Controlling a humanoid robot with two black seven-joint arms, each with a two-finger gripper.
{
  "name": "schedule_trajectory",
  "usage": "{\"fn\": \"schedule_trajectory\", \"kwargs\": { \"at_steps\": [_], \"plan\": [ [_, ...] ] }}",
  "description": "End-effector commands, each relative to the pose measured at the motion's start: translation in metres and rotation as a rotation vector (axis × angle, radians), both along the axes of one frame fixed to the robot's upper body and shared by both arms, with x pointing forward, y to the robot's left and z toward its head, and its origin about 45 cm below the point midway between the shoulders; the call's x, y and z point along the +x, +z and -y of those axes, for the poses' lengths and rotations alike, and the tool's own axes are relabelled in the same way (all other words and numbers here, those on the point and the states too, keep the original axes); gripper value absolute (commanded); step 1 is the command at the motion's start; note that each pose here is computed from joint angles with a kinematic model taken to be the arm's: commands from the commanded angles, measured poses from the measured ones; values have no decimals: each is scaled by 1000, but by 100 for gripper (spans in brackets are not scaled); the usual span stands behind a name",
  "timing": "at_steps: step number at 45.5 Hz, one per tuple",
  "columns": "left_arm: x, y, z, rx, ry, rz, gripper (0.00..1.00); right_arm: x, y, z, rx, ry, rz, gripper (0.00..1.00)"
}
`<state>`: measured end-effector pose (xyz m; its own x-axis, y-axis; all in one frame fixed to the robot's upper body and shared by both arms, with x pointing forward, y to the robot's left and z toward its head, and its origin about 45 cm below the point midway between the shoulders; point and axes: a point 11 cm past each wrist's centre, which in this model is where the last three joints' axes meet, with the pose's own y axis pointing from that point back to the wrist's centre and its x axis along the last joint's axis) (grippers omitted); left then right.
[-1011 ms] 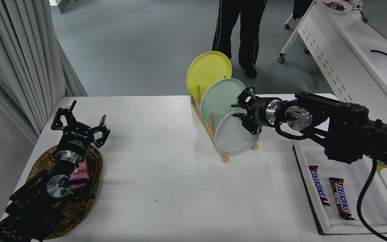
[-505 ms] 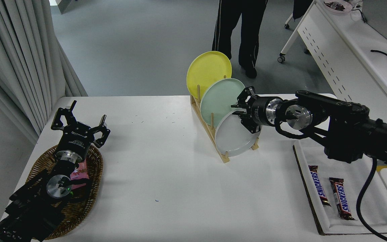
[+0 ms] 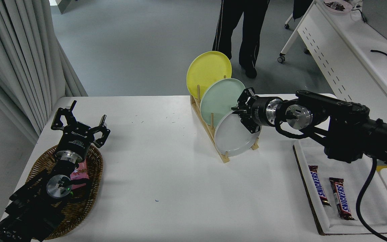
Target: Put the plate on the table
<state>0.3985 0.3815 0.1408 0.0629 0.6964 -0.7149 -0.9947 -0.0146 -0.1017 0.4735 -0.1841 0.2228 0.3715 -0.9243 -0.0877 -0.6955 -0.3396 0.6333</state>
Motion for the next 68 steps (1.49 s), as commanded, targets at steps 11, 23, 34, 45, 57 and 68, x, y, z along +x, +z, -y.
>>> {"fn": "schedule_trajectory", "kwargs": {
  "at_steps": [11,23,34,45,57,68],
  "plan": [
    [0,0,0,0,0,0,100,8,22,13,0,-27,-3,0],
    [0,0,0,0,0,0,100,15,71,7,54,-4,40,0],
    [0,0,0,0,0,0,100,-6,110,-17,209,68,48,0],
    [0,0,0,0,0,0,100,-27,140,-22,362,100,19,0],
    [0,0,0,0,0,0,100,-33,176,-14,483,62,28,0],
    [0,0,0,0,0,0,100,-36,199,-16,590,48,-7,0]
  ]
}}
